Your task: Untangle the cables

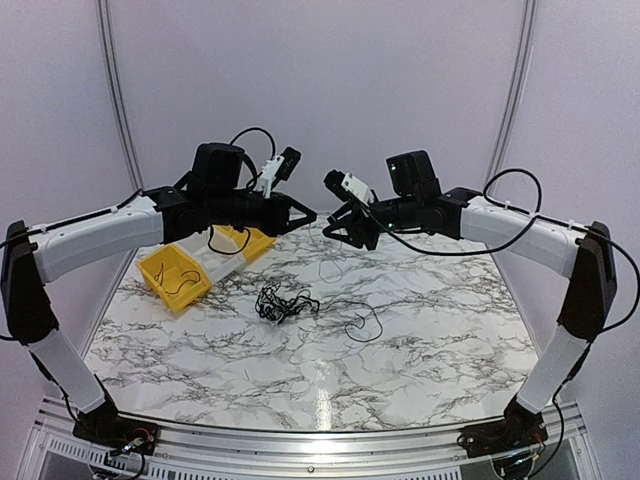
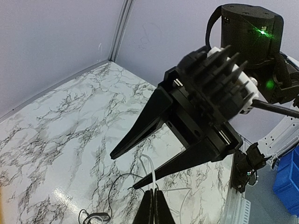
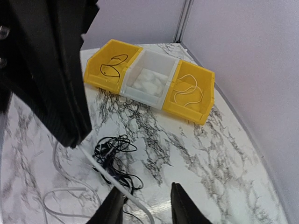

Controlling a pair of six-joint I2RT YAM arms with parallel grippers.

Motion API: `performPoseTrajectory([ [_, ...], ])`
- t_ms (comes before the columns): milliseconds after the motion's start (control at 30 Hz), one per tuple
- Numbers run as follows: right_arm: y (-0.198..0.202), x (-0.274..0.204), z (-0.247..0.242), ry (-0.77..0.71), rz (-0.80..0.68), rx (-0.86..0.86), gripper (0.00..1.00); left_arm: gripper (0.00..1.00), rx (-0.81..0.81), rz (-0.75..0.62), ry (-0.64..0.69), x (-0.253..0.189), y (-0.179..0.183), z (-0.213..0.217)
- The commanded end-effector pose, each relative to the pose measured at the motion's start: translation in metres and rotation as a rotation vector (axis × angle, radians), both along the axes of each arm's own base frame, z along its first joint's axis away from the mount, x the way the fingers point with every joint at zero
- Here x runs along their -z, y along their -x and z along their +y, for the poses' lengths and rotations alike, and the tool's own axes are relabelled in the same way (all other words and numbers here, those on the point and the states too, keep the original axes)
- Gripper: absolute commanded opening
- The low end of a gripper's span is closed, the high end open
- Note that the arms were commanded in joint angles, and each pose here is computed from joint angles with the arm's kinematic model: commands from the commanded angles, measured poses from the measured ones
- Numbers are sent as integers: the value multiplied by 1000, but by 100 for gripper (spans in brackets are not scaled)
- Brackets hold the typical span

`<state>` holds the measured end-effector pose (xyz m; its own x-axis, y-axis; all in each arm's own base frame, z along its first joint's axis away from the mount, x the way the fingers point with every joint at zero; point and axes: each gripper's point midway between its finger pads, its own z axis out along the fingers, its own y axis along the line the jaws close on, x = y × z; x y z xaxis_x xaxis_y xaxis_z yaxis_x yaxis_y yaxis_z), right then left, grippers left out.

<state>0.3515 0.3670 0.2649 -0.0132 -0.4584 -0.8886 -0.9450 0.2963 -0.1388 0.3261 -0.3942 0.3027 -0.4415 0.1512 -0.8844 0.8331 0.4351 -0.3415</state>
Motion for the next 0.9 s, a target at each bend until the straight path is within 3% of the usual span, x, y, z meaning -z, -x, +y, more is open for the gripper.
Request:
performPoseTrajectory([
  [0, -2, -11, 2, -46, -37, 6, 20, 0, 3, -28, 27, -9, 2, 0],
  [33, -1, -12, 1, -50, -38, 10, 12, 1, -13, -37, 26, -7, 0, 1],
  [100, 0, -13, 0, -58, -39, 15, 0, 11, -30, -55, 33, -5, -4, 1],
  [200, -1, -13, -1, -62, -29, 24, 0, 29, -39, -69, 48, 3, -6, -2],
  [333, -1, -12, -1, -62, -17, 29, 0, 37, -34, -92, 66, 10, -6, -8],
  [500, 1, -13, -1, -65, -7, 23, 0, 36, -106, -102, 32, 23, -22, -11],
  [667, 17, -18, 1, -82, 24, -46, 0, 31, -398, -123, 9, 37, -70, 10],
  [867, 31, -39, -11, -108, -3, -54, 0, 25, -775, -174, -112, 72, -132, 72],
])
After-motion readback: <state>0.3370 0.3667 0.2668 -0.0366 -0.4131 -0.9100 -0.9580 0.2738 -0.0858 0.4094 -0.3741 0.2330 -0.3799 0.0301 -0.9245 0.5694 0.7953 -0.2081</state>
